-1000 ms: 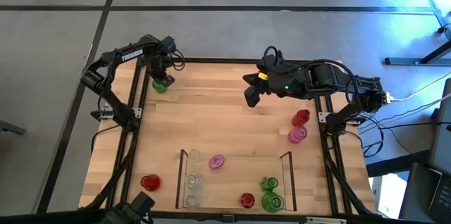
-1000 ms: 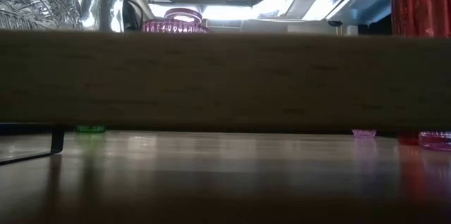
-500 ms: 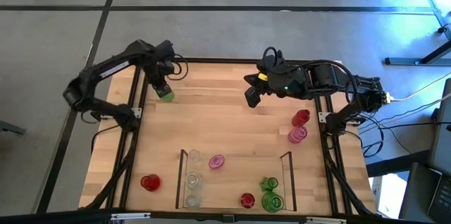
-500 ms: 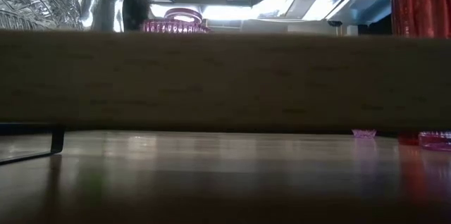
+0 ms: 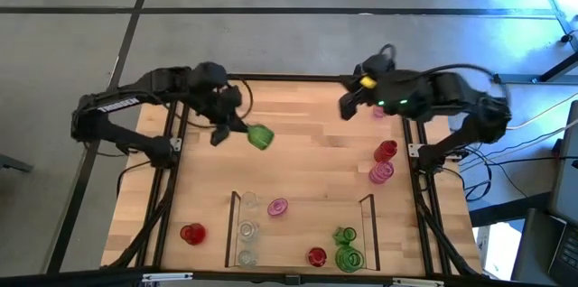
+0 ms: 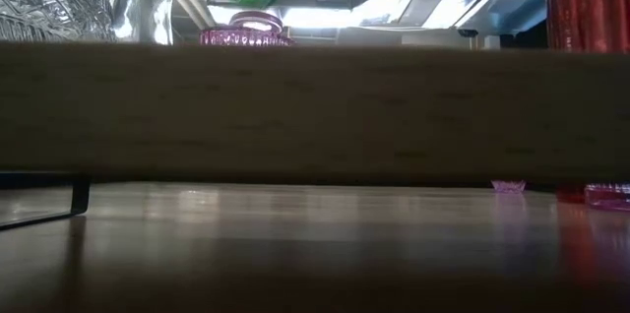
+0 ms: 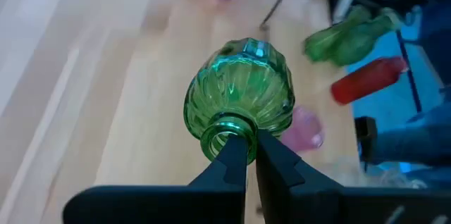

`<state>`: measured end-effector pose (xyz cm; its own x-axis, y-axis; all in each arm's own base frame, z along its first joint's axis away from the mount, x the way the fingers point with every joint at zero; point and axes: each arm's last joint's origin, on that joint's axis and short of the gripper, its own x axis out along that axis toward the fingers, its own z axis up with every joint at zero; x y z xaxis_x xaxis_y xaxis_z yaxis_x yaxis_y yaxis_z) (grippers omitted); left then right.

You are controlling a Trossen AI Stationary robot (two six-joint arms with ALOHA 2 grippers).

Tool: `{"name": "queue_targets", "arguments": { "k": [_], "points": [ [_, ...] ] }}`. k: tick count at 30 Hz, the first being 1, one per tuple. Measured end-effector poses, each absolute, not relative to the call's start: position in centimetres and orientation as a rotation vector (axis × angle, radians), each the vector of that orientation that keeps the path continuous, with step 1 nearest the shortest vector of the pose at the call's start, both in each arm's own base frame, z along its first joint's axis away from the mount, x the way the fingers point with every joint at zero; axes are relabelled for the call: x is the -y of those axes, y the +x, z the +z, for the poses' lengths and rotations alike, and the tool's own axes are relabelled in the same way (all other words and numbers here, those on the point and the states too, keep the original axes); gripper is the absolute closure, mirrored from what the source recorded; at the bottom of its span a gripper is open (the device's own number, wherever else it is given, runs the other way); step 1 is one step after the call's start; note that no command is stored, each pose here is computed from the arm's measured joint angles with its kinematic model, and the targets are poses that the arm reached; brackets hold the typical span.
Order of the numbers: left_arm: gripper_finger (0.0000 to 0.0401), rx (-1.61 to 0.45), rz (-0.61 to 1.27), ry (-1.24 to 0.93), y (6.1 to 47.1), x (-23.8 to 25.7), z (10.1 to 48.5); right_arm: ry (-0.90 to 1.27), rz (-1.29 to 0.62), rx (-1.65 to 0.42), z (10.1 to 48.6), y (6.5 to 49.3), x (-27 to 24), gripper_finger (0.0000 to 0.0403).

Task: Sort vases onto shelf
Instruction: Put the green vase aligned with the other green vases on the shelf

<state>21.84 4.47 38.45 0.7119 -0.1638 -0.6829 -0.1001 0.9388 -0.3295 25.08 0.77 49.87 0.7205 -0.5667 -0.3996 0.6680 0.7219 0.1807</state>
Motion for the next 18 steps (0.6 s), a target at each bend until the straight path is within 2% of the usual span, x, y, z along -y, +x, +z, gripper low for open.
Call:
{"name": "queue_targets", "arguments": {
  "k": [8,13,18],
  "points": [
    [0.0397,-0.876,-0.182,-0.007,29.9,1.5,39.8,0.380,-0.732,-0.295,51.8,17.7,0.1,0.0403],
    [0.0397,-1.032,-0.224,0.286,34.6,4.6,38.5,0.471,-0.779,-0.301,51.9,12.7,0.6,0.0403],
    [0.0397,-1.073,-0.253,0.502,38.3,6.7,37.5,0.513,-0.786,-0.308,51.8,10.4,0.8,0.0403]
  ]
}}
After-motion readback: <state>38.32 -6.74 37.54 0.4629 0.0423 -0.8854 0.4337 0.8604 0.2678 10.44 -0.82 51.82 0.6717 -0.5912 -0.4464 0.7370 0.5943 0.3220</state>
